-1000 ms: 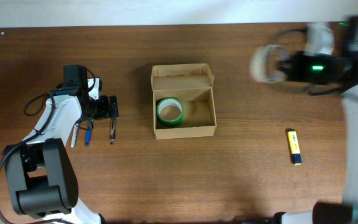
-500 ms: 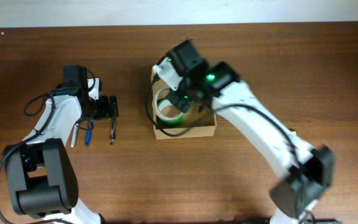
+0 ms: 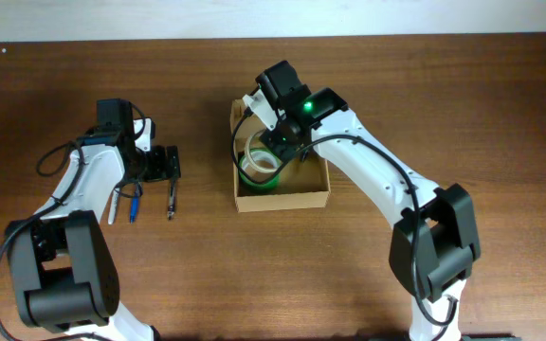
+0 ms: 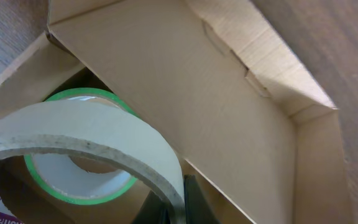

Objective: Pack container
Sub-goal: 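Lower the white tape into the box beside the green tape, release, then move the right gripper to the yellow highlighter and grasp it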

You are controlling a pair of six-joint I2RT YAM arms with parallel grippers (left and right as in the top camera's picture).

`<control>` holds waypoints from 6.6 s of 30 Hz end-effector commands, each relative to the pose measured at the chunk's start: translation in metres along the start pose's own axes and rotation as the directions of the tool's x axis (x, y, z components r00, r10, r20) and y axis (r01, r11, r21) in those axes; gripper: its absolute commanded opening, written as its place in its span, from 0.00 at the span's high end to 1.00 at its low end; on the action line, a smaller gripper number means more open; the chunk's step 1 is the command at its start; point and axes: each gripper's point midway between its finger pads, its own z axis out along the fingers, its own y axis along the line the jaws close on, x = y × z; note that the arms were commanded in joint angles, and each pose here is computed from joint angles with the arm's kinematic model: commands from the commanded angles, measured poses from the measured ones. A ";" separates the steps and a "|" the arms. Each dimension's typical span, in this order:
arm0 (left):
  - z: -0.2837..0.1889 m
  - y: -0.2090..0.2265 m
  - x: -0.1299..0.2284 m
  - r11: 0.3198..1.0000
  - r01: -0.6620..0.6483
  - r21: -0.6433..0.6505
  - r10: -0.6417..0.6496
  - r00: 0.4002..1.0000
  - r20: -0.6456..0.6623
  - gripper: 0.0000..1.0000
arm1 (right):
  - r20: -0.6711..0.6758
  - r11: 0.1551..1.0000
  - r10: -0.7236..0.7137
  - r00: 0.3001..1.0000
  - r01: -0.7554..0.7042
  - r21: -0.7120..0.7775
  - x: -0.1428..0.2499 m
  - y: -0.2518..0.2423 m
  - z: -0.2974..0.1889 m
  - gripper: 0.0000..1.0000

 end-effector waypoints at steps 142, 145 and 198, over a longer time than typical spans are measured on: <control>-0.001 -0.001 -0.004 1.000 -0.013 0.009 0.013 1.000 0.006 0.01 | 0.061 0.989 0.130 0.990 -0.125 -0.083 -0.049 -0.006 -0.120 0.96; -0.001 -0.001 -0.004 1.000 -0.013 0.009 0.013 1.000 0.006 0.01 | 0.099 0.983 0.166 0.981 -0.172 0.057 -0.044 -0.032 -0.160 0.96; -0.001 -0.001 -0.004 1.000 -0.014 0.009 0.014 1.000 0.006 0.01 | -0.331 0.654 0.749 0.574 -0.721 0.229 0.361 -0.128 -0.046 0.25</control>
